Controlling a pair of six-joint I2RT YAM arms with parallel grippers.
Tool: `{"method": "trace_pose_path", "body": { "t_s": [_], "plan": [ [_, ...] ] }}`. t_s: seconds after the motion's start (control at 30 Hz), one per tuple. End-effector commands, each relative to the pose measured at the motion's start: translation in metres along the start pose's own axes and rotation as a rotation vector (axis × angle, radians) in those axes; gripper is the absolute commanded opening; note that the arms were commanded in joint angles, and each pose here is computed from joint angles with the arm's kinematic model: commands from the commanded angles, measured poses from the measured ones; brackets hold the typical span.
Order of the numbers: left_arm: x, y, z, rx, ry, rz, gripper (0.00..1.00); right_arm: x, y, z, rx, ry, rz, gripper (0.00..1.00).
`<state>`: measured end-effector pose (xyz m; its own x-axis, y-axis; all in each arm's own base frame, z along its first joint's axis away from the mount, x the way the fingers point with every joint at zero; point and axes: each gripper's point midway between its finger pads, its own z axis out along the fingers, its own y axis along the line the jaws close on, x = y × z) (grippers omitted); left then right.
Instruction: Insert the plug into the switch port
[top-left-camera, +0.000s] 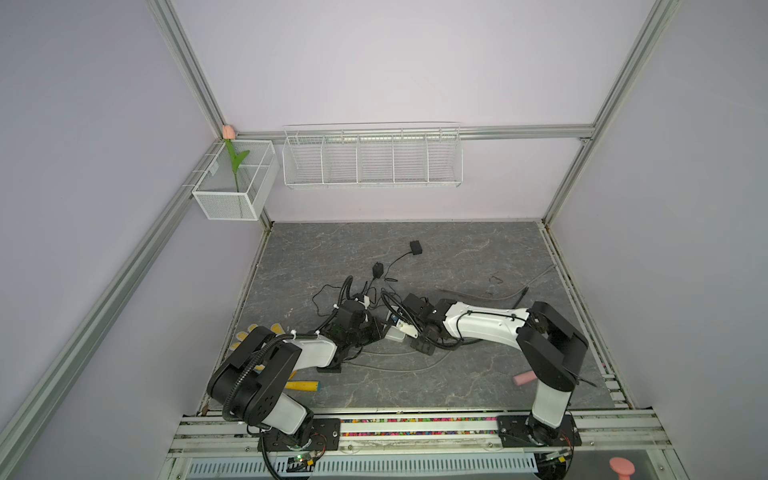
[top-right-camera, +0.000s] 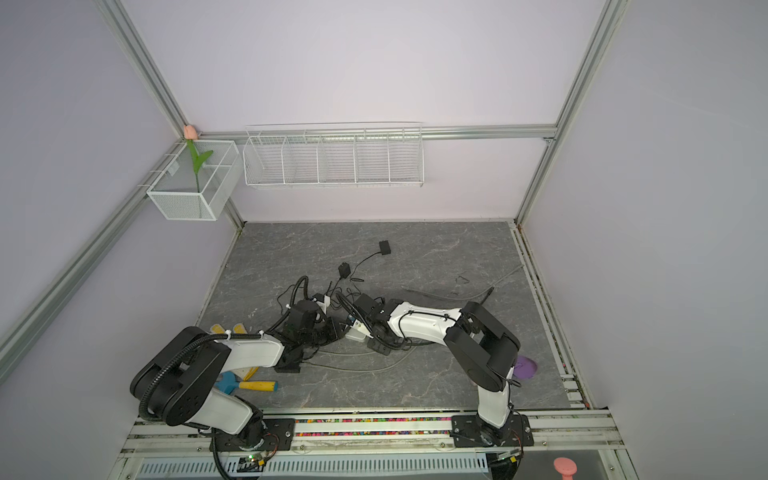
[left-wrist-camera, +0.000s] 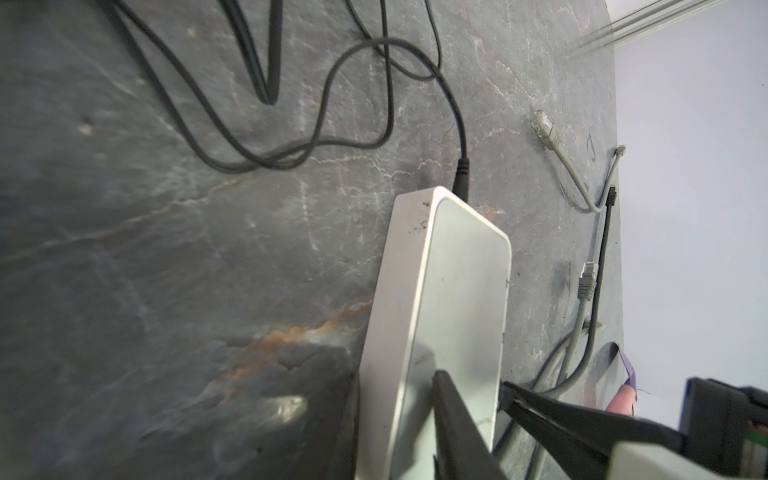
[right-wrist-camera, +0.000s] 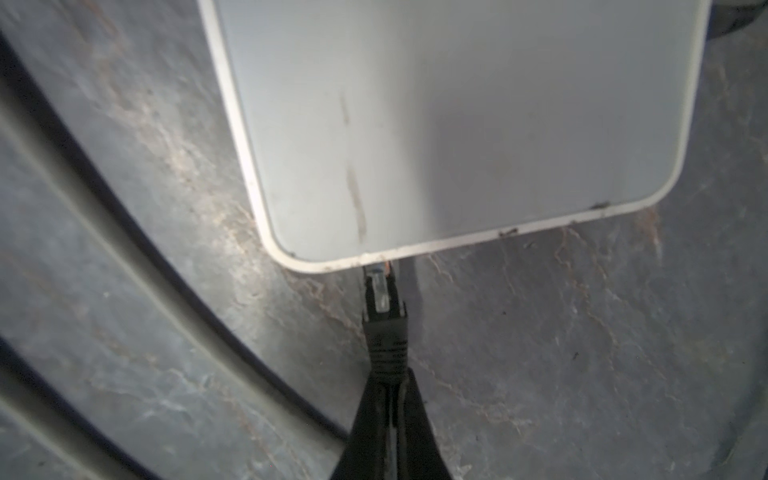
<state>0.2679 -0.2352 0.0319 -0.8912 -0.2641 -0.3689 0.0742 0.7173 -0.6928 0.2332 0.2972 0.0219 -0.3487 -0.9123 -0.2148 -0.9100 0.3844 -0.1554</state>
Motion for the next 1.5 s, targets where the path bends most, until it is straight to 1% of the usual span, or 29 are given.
{"method": "trace_pose_path", "body": {
  "t_s": [0.0,0.2,0.47,0.63,0.83,1.03,1.27,1.47],
  "plan": [
    [0.026,0.006,0.000,-0.013,0.087,-0.014,0.28,-0.058,0.013,-0.030,-0.065,-0.273,0.013,0.06],
    [0.027,0.008,-0.002,-0.025,0.085,-0.009,0.28,-0.060,0.016,-0.040,-0.066,-0.303,-0.001,0.07],
    [0.028,0.003,-0.006,-0.020,0.078,0.001,0.28,-0.058,0.014,-0.019,-0.055,-0.253,0.025,0.06],
    [0.033,-0.003,-0.007,-0.011,0.080,0.013,0.27,-0.068,0.010,-0.016,-0.031,-0.273,0.050,0.06],
    [0.039,-0.006,-0.002,0.010,0.102,0.019,0.27,-0.083,0.015,-0.020,-0.006,-0.329,-0.020,0.07],
    [0.044,-0.010,0.000,0.020,0.116,0.031,0.26,-0.094,0.009,-0.030,0.026,-0.367,-0.042,0.06],
    [0.050,-0.015,-0.001,0.026,0.125,0.049,0.26,-0.110,0.004,-0.034,0.031,-0.408,0.017,0.06],
    [0.055,-0.014,0.000,0.023,0.139,0.057,0.26,-0.120,0.007,-0.040,-0.010,-0.465,0.064,0.06]
  ]
}}
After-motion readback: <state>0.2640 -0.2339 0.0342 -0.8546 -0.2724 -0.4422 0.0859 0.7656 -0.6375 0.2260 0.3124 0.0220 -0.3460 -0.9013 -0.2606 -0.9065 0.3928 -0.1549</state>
